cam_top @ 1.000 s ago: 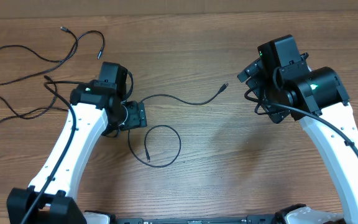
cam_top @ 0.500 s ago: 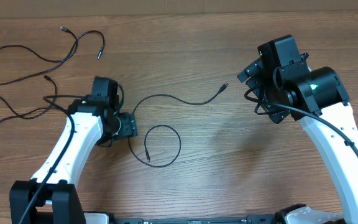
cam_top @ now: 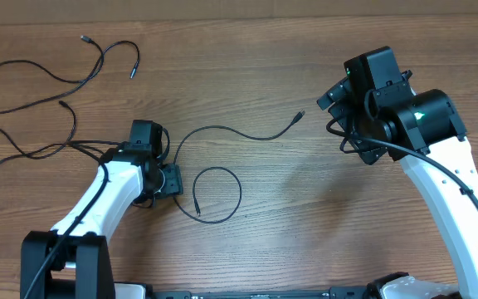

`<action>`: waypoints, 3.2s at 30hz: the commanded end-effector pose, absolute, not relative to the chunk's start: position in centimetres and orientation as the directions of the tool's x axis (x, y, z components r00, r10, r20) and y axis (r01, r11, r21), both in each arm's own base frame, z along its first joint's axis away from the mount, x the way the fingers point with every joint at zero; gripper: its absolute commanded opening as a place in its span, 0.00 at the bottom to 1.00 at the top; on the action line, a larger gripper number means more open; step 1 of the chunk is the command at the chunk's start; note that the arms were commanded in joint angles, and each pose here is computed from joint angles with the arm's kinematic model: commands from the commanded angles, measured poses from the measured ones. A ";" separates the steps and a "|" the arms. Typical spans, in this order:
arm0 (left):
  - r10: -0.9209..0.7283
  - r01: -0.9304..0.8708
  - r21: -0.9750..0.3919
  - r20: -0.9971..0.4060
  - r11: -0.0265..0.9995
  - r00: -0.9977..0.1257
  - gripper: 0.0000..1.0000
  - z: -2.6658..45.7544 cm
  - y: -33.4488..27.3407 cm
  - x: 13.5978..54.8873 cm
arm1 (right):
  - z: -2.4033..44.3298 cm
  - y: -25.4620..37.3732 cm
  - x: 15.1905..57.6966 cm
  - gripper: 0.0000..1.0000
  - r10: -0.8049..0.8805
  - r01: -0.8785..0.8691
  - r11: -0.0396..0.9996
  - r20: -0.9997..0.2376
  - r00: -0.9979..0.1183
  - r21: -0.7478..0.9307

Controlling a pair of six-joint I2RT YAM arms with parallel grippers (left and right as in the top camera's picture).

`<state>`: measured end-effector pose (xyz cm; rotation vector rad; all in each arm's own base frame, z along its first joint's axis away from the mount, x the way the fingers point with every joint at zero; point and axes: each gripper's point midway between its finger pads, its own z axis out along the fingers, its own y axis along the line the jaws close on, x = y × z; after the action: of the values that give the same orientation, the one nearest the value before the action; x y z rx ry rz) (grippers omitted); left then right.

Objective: Untangle cables

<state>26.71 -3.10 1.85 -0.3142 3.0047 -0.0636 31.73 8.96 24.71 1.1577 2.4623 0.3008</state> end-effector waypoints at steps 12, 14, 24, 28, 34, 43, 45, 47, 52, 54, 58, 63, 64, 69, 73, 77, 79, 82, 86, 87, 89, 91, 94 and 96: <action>-0.177 -0.177 0.015 0.018 0.984 -0.984 0.49 -3.5 -3.7 25.5 | 25.1 8.6 31.9 1.00 0.771 0.682 0.637 -0.286 -0.569 0.360; -0.179 -0.178 0.018 0.028 0.984 -0.983 0.33 -4.0 -3.7 25.5 | 25.1 8.6 31.9 1.00 0.771 0.682 0.637 -0.286 -0.569 0.360; -0.203 -0.204 -0.014 0.063 0.979 -0.977 0.04 -5.1 -4.5 25.2 | 25.1 8.6 31.9 1.00 0.771 0.682 0.637 -0.286 -0.569 0.360; -0.188 -0.190 -0.015 0.105 0.982 -0.977 0.04 -4.7 -4.6 24.3 | 25.1 8.6 31.9 1.00 0.771 0.682 0.637 -0.286 -0.569 0.360; -0.181 -0.186 -0.042 0.093 0.982 -0.979 0.04 -3.1 -5.0 24.9 | 25.1 8.6 31.9 1.00 0.771 0.682 0.637 -0.286 -0.569 0.360; -0.107 -0.082 -0.270 -0.077 0.959 -0.991 0.04 3.0 -8.3 26.9 | 25.1 8.6 31.9 1.00 0.771 0.682 0.637 -0.286 -0.569 0.360; -0.106 -0.073 -0.283 -0.104 0.956 -0.989 0.04 3.9 -8.5 27.1 | 25.1 8.6 31.9 1.00 0.771 0.682 0.637 -0.286 -0.569 0.360; -0.106 -0.067 -0.295 -0.118 0.953 -0.987 0.04 4.5 -8.6 27.0 | 25.1 8.6 31.9 1.00 0.771 0.682 0.637 -0.286 -0.569 0.360; -0.092 -0.038 -0.358 -0.135 0.933 -0.986 0.04 6.2 -9.6 26.5 | 25.1 8.6 31.9 1.00 0.771 0.682 0.637 -0.286 -0.569 0.360; -0.067 0.001 -0.399 -0.155 0.917 -0.986 0.04 7.1 -10.3 26.4 | 25.1 8.6 31.9 1.00 0.771 0.682 0.637 -0.286 -0.569 0.360; -0.077 0.007 -0.403 -0.192 0.915 -0.978 0.04 8.1 -10.3 26.6 | 25.1 8.6 31.9 1.00 0.771 0.682 0.637 -0.286 -0.569 0.360; -0.261 -0.218 -0.257 -0.144 0.942 -0.955 0.04 6.9 -7.1 26.3 | 25.3 8.9 32.4 1.00 0.774 0.672 0.633 -0.288 -0.564 0.383; -0.297 -0.263 -0.217 -0.142 0.940 -0.944 0.05 6.7 -6.3 26.1 | 25.5 9.4 32.6 1.00 0.773 0.661 0.632 -0.275 -0.571 0.404; -0.437 -0.422 -0.131 -0.126 0.897 -0.891 0.10 6.3 -3.1 25.4 | 26.4 16.8 32.5 1.00 0.459 0.281 0.794 -0.228 -0.859 0.540; -0.609 -0.593 -0.146 -0.108 0.792 -0.786 0.31 6.3 -0.2 25.6 | 23.9 21.7 31.1 1.00 0.193 0.045 0.871 -0.257 -0.947 0.489; -0.704 -0.686 -0.177 -0.066 0.706 -0.708 1.00 6.3 2.0 25.2 | 19.9 25.1 29.9 1.00 0.085 -0.012 0.914 -0.219 -0.972 0.405; -0.741 -0.726 -0.165 -0.052 0.668 -0.670 1.00 6.3 3.3 24.6 | 17.6 27.3 29.0 1.00 0.020 -0.051 0.925 -0.182 -0.983 0.377; -0.783 -0.772 -0.150 -0.029 0.618 -0.621 0.99 6.2 4.6 23.7 | 14.5 29.8 28.1 1.00 -0.054 -0.101 0.933 -0.145 -0.988 0.344; -0.840 -0.834 -0.123 0.009 0.538 -0.543 1.00 6.1 6.5 22.0 | 10.2 33.2 26.0 0.96 -0.178 -0.201 0.933 -0.102 -0.979 0.298; -0.850 -0.845 -0.122 0.010 0.521 -0.526 1.00 6.1 6.9 21.9 | 9.9 33.8 25.6 0.94 -0.203 -0.225 0.929 -0.105 -0.974 0.294; -0.872 -0.866 -0.122 0.013 0.485 -0.490 1.00 6.1 7.8 21.5 | 9.6 35.0 24.6 0.89 -0.265 -0.290 0.911 -0.123 -0.956 0.294; -0.892 -0.886 -0.130 0.020 0.446 -0.452 1.00 6.1 8.4 21.3 | 9.7 36.0 23.8 0.84 -0.301 -0.332 0.900 -0.149 -0.942 0.283; -0.913 -0.907 -0.129 0.021 0.402 -0.408 0.99 6.1 9.3 20.9 | 9.6 37.3 23.0 0.81 -0.336 -0.379 0.887 -0.194 -0.922 0.264; -0.920 -0.914 -0.130 0.021 0.385 -0.391 0.99 6.1 9.6 20.8 | 9.5 38.3 22.3 0.92 -0.382 -0.429 0.863 -0.214 -0.899 0.267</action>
<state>20.90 9.18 5.76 -1.6455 2.6230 -0.1659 22.64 37.54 9.22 -0.5382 2.9469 0.4852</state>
